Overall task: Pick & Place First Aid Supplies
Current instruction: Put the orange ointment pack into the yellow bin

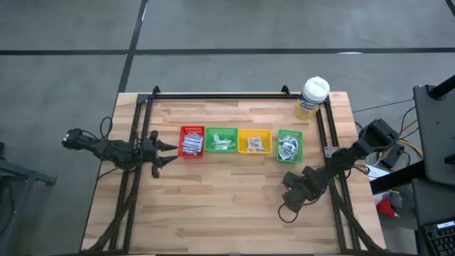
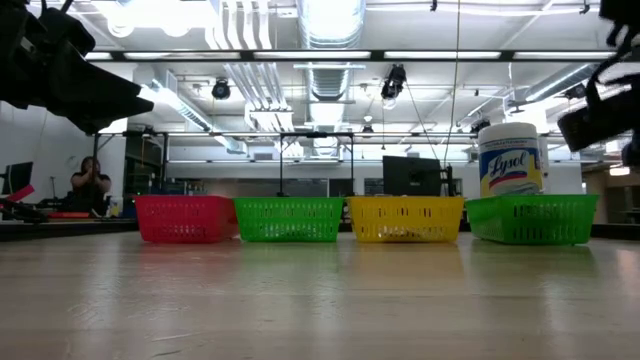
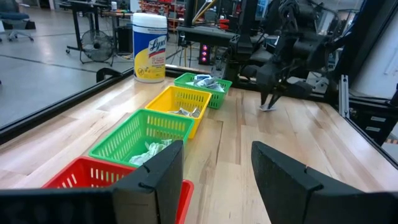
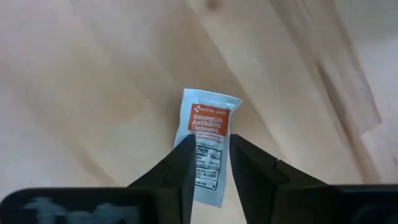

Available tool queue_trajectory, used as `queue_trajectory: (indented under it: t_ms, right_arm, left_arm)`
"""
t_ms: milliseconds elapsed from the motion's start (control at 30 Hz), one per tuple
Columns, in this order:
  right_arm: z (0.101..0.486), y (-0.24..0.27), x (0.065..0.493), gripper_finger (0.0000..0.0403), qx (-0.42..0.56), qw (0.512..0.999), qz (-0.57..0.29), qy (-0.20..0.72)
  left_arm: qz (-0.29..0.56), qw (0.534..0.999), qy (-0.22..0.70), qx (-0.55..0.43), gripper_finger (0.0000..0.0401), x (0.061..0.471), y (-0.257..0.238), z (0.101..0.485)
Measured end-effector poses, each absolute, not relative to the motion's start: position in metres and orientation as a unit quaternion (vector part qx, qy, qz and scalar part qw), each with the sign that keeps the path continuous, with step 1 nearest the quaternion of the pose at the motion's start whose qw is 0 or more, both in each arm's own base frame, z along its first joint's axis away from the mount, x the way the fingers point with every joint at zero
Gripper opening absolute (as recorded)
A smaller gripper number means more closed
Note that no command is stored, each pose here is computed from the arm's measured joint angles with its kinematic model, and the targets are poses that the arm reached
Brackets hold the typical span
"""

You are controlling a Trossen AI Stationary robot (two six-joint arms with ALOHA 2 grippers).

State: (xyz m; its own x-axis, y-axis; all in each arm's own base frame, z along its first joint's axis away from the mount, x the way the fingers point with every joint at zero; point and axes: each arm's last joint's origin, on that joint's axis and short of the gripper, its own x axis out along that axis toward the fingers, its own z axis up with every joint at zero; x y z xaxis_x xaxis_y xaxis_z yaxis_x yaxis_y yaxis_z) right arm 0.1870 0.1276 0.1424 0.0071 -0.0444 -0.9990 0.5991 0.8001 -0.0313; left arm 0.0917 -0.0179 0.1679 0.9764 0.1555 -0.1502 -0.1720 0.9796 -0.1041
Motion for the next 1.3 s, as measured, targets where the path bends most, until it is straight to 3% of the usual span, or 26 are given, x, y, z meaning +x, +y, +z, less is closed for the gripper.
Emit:
queue_trajectory:
  t_ms: [500,800,1300]
  right_arm:
    - [0.155,0.127,0.183,0.0115,0.234,0.66,-0.231,0.676]
    - [0.155,0.127,0.181,0.0147,0.236,0.648,-0.234,0.685]
    - [0.137,0.123,0.175,0.0184,0.257,0.649,-0.23,0.678]
  left_arm:
    - [0.083,0.992,0.071,-0.058,0.0188,0.092,-0.018,0.168]
    - [0.083,0.992,0.071,-0.058,0.0188,0.092,-0.018,0.168]
    - [0.083,0.992,0.071,-0.058,0.0188,0.092,-0.018,0.168]
